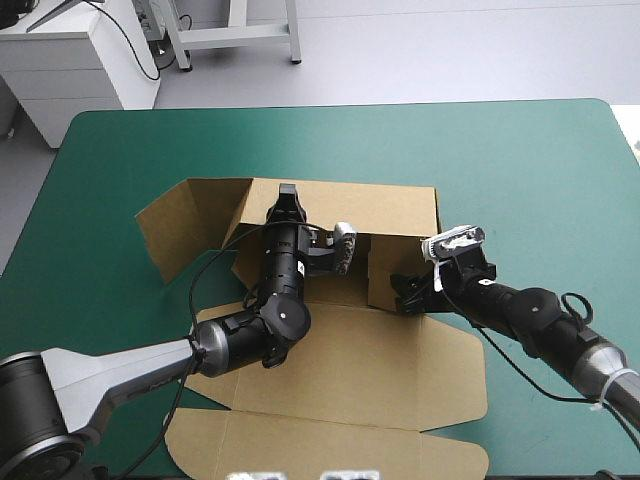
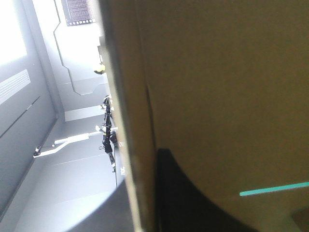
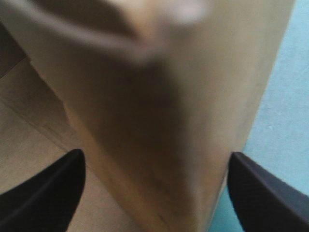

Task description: Fold the box

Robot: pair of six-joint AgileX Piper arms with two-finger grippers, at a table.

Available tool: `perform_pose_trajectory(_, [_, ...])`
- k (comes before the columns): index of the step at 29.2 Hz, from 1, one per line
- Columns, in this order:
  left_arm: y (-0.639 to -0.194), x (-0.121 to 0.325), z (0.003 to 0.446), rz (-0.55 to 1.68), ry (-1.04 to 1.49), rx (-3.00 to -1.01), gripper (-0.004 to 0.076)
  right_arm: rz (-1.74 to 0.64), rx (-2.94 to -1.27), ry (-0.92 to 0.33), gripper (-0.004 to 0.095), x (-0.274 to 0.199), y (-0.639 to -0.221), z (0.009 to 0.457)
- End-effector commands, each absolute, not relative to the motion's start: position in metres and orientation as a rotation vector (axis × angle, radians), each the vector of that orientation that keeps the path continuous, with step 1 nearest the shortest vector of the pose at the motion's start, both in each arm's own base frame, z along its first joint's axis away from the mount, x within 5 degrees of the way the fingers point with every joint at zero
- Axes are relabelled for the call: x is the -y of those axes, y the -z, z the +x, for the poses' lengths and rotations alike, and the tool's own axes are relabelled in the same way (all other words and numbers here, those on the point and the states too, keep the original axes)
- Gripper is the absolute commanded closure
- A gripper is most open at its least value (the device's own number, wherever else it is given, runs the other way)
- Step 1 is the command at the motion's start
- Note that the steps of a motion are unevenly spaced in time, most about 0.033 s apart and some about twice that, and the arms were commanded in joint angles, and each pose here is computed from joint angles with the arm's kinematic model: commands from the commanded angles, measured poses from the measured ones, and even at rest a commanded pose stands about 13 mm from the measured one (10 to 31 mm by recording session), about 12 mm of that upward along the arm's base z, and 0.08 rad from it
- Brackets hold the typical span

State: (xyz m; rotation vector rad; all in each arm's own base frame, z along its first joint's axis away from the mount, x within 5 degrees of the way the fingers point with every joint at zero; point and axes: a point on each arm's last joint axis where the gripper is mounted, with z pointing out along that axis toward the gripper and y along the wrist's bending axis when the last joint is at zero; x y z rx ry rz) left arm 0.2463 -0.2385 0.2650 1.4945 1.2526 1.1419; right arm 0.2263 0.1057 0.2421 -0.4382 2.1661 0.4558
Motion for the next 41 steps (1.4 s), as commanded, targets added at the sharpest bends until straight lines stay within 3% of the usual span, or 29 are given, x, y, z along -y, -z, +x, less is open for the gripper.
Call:
perform_pose_trajectory(1, [-0.281, 0.236, 0.245, 1.447, -1.140, -1.242, 0.0732, -0.573, -2.099, -0.530, -0.0008, -0.113, -0.262, 0.219])
perform_pose_trajectory(6, [-0.281, 0.235, 0.245, 1.443, -1.145, -1.244, 0.0732, -0.655, -2.074, -0.533, 0.0004, -0.112, -0.270, 0.209])
perform_pose_trajectory(13, [-0.281, 0.235, 0.245, 1.443, -1.145, -1.244, 0.0732, -0.560, -2.108, -0.554, 0.0004, -0.106, -0.268, 0.197])
perform_pose_trajectory(22, [-0.281, 0.235, 0.245, 1.443, -1.145, -1.244, 0.0732, -0.311, -2.079, -0.432, 0.0004, -0.090, -0.259, 0.204])
perform_pose_trajectory(34, [-0.281, 0.235, 0.245, 1.443, -1.145, -1.244, 0.0732, -0.269, -2.080, -0.409, 0.0004, -0.089, -0.257, 0.208])
perform_pose_trajectory(41, [-0.281, 0.236, 0.245, 1.445, -1.142, -1.243, 0.0732, -0.330, -1.997, -0.320, 0.0004, -0.119, -0.256, 0.203])
